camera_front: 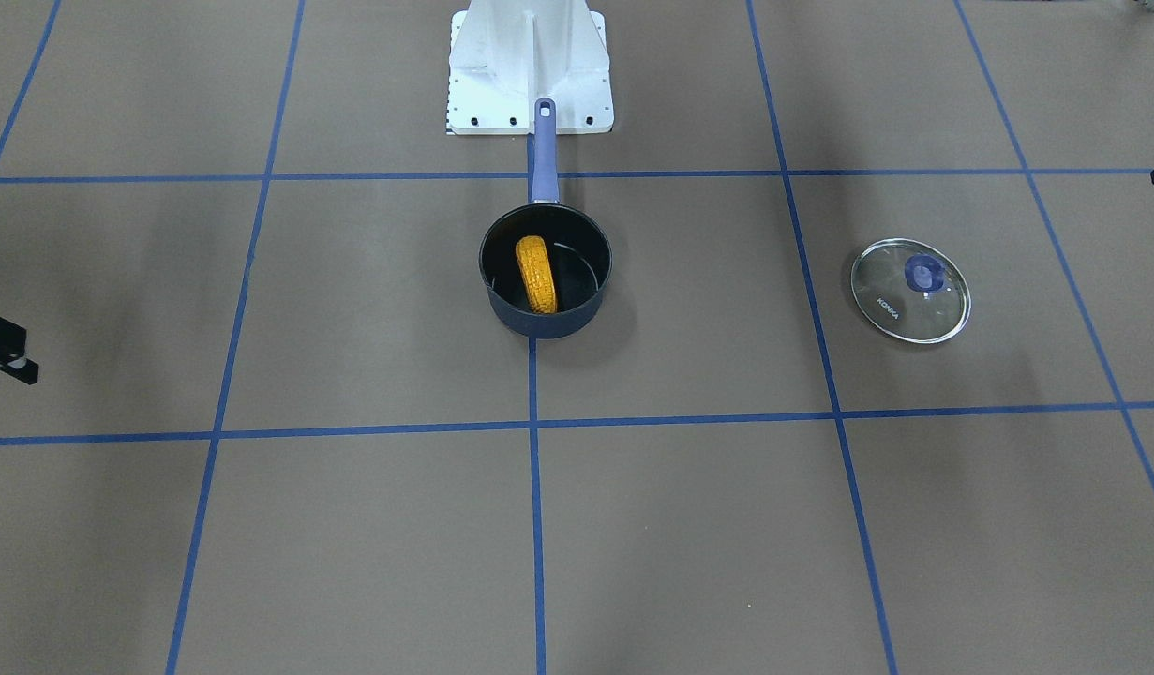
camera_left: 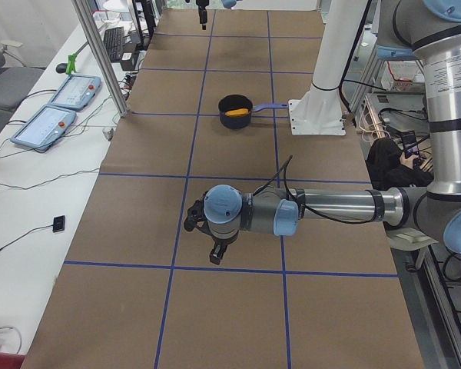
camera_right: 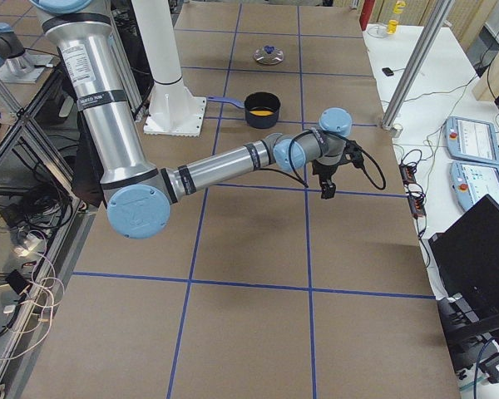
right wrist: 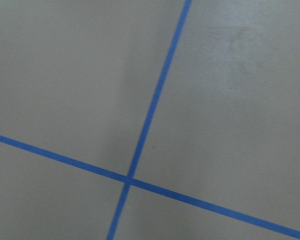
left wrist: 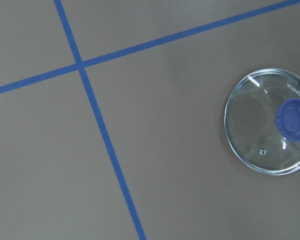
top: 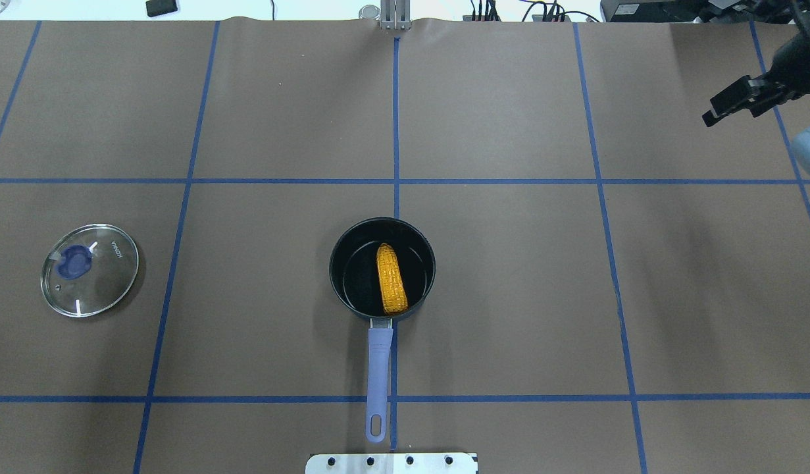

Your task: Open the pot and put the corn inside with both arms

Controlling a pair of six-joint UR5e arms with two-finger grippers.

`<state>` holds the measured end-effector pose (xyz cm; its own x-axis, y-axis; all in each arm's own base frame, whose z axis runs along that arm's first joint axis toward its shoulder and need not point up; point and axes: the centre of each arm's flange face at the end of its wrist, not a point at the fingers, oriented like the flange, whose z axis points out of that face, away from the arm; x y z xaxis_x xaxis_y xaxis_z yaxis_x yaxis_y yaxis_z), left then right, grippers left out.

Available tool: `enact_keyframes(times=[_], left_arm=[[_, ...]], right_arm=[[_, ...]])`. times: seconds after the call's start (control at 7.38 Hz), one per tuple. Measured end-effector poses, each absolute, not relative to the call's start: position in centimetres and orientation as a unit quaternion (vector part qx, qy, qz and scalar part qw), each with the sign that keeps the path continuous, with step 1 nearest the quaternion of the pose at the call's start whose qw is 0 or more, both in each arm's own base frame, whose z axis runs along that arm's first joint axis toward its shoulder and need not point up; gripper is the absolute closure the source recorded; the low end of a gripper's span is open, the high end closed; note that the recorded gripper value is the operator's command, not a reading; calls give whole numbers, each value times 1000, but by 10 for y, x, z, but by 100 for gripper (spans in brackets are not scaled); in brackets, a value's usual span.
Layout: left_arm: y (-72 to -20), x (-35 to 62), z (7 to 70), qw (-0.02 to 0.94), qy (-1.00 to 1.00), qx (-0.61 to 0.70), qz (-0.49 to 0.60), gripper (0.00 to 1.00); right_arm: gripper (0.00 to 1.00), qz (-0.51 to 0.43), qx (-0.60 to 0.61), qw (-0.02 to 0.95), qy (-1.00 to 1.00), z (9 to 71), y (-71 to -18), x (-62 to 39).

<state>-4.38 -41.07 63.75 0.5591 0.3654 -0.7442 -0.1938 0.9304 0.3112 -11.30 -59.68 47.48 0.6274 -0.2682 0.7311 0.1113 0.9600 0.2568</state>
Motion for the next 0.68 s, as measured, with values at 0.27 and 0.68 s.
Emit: enact_keyframes(times=[0.27, 0.68], left_arm=[[-413, -50, 646, 877, 440, 100, 163, 3], [-414, -54, 645, 878, 439, 105, 161, 3]], right_arm=[[0, -109, 90, 901, -411, 516, -586, -79], [0, -104, 88, 906, -402, 532, -577, -69]])
